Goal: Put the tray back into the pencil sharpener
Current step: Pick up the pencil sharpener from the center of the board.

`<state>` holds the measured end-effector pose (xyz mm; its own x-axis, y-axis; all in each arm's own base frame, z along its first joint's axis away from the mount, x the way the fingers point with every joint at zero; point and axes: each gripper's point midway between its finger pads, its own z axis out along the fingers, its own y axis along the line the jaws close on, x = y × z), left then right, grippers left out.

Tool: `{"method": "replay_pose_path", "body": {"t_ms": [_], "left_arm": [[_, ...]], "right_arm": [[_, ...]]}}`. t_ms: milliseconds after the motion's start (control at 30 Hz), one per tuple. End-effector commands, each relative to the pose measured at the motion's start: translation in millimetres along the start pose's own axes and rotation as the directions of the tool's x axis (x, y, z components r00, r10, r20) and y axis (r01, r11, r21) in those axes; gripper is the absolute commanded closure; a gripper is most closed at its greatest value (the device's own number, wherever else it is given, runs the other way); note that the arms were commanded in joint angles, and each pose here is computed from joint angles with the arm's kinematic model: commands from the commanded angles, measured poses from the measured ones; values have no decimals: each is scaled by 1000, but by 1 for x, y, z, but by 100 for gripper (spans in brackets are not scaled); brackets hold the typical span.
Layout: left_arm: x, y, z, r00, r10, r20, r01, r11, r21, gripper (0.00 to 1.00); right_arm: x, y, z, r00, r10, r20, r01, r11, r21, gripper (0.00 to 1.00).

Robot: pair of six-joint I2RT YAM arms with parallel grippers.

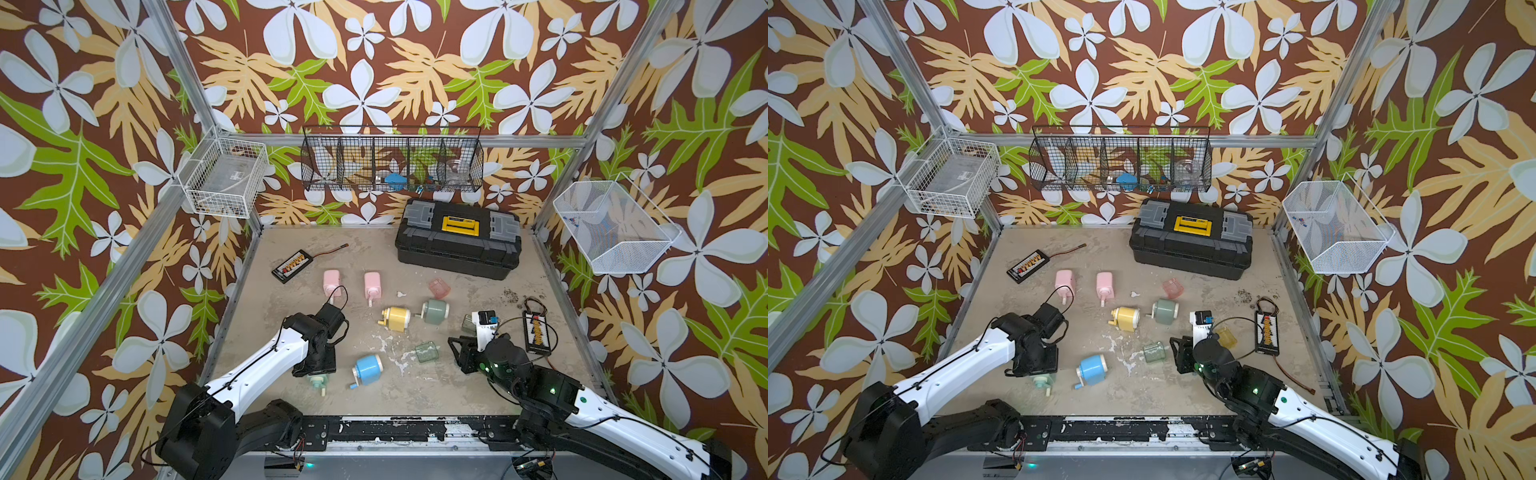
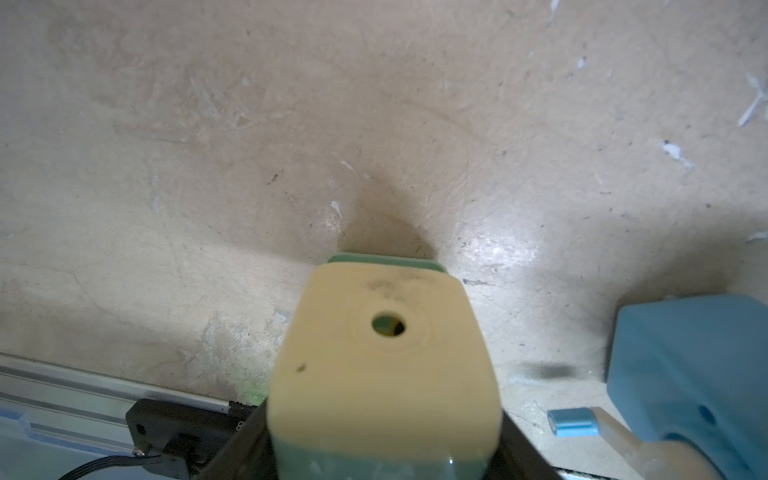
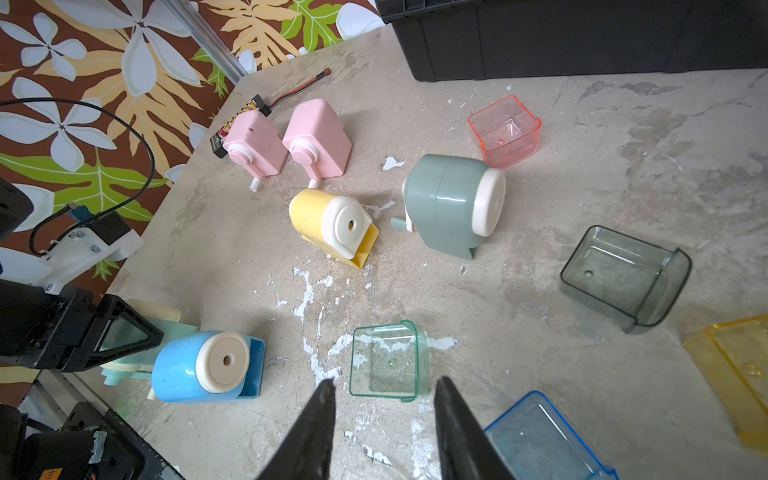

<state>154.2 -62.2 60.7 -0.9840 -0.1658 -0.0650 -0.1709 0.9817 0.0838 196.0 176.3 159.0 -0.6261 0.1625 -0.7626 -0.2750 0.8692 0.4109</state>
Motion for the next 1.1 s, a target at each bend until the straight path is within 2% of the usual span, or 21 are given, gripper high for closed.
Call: {"method": "replay_pose_path", "body": {"t_ms": [0, 167, 233, 333, 433, 533, 667, 900, 1067], "left_arm": [[-4, 1, -3, 1000, -4, 25, 4, 1000, -3, 48], [-10, 2, -13, 997, -9, 82, 8, 1000, 12, 66], [-18, 2, -24, 991, -20, 129, 17, 999, 27, 73], [-31, -5, -47, 979, -12, 204, -4, 997, 82, 92], [-44, -8, -71, 962, -11, 275, -20, 994, 110, 100], [-59, -14, -97, 938, 13, 347, -62, 989, 132, 100], [-74, -29, -130, 894, 86, 440, -180, 968, 176, 100], [-75, -64, -161, 816, 160, 556, -381, 871, 309, 100], [-76, -75, -177, 744, 197, 638, -485, 817, 313, 100]], "right_arm": [[-5, 4, -1, 1000, 4, 21, -3, 1000, -16, 59], [-4, 2, -1, 1000, 7, 20, -7, 1000, -15, 59], [-3, 2, -2, 1000, 10, 19, -9, 1000, -16, 59], [-4, 2, -2, 1000, 13, 21, -13, 1000, -19, 59], [-5, 4, -3, 1000, 15, 22, -15, 1000, -24, 59], [-6, 4, -4, 1000, 14, 20, -14, 1000, -22, 59], [-7, 3, -5, 1000, 13, 20, -13, 1000, -14, 59], [-7, -3, -8, 1000, 2, 11, -2, 1000, 21, 59], [-6, -8, -10, 1000, 1, 7, -1, 999, 42, 59]]}}
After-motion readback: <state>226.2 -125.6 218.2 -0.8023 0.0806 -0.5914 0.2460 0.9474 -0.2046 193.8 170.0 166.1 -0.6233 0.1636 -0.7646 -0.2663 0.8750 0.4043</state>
